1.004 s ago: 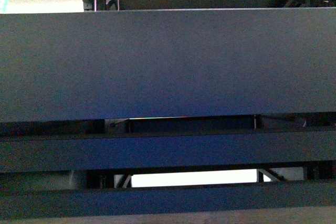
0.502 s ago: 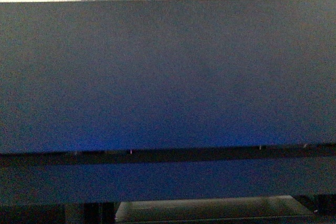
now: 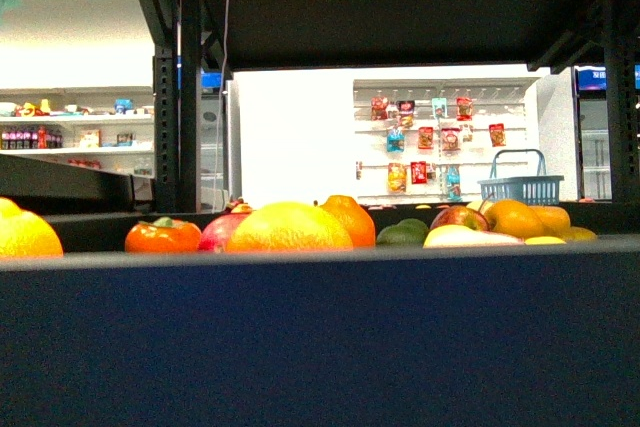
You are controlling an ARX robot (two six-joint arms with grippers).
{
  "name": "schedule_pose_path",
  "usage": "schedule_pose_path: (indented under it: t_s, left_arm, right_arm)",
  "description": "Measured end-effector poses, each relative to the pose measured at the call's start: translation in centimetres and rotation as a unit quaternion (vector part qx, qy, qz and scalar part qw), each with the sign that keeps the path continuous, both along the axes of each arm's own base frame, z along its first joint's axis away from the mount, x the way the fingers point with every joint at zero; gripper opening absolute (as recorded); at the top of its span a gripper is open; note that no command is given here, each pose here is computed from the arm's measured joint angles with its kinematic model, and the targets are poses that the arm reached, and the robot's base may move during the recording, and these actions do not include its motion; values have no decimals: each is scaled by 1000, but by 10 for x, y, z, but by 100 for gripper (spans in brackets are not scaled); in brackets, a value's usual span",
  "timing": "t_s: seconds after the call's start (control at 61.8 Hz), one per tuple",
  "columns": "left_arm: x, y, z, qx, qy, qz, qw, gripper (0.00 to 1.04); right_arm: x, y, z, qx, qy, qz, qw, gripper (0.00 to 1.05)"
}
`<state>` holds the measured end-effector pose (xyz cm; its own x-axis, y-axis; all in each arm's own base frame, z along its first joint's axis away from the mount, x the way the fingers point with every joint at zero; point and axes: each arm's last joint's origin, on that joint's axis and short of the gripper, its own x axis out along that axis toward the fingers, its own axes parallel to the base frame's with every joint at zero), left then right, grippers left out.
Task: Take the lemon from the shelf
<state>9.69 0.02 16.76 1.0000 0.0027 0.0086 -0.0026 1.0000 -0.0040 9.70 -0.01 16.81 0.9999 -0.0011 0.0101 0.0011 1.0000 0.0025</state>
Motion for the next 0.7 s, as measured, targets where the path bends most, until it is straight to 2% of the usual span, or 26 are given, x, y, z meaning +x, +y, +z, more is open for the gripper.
schedule_pose_path:
  t_s: [0.696]
  left_arm:
    - [0,0,0,0,0,0,1000,97]
  right_arm:
    - [0,0,0,0,0,1,1000,102]
